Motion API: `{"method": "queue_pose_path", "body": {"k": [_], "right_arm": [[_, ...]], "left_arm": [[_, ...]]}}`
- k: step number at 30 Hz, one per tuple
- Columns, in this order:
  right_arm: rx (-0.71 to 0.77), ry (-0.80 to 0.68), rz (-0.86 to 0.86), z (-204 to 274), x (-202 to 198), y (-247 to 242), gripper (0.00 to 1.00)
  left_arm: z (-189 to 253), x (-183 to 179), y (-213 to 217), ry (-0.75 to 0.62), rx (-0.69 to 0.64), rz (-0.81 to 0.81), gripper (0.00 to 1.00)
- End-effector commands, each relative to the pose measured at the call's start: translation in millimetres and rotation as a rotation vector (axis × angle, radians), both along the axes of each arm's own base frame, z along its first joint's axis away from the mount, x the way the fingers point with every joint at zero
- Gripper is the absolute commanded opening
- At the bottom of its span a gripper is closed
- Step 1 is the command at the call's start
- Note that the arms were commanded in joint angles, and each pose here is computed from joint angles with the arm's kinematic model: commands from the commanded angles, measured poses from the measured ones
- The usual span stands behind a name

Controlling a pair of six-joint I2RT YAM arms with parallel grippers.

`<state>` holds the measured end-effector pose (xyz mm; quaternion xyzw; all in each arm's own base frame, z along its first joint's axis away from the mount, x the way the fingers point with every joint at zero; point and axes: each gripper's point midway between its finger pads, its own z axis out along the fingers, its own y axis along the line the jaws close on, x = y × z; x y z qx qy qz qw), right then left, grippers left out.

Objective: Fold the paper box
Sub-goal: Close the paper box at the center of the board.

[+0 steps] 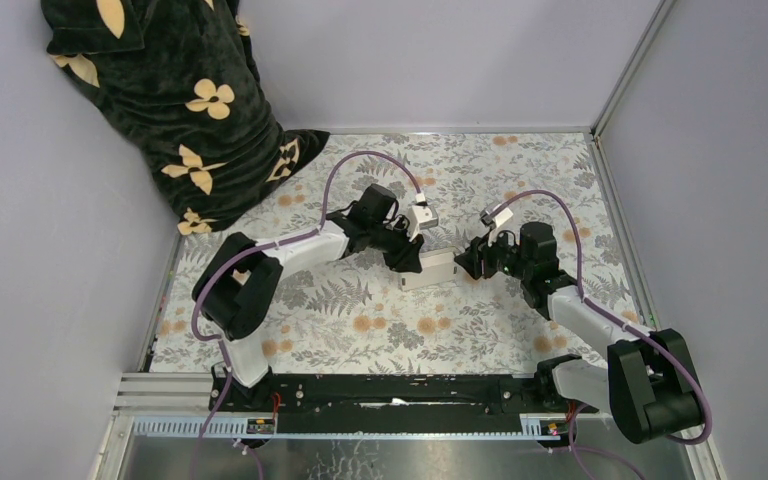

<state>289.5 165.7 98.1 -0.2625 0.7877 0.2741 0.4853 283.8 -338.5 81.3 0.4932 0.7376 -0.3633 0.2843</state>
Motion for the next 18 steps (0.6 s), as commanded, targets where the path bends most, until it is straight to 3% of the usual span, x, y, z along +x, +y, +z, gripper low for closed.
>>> {"method": "queue_pose_path", "body": {"k": [1, 18], "right_arm": [[0.036, -0.137, 0.077, 37.5, 9.8, 11.3, 0.49], [0.008, -0.121, 0.043, 30.3, 32.1, 2.9, 0.42]], "left_arm": [[-37.5, -7.4, 20.1, 0.069, 0.123, 0.013, 0.25], [-46.3, -6.1, 21.2, 0.082, 0.146, 0.016, 0.24]]}}
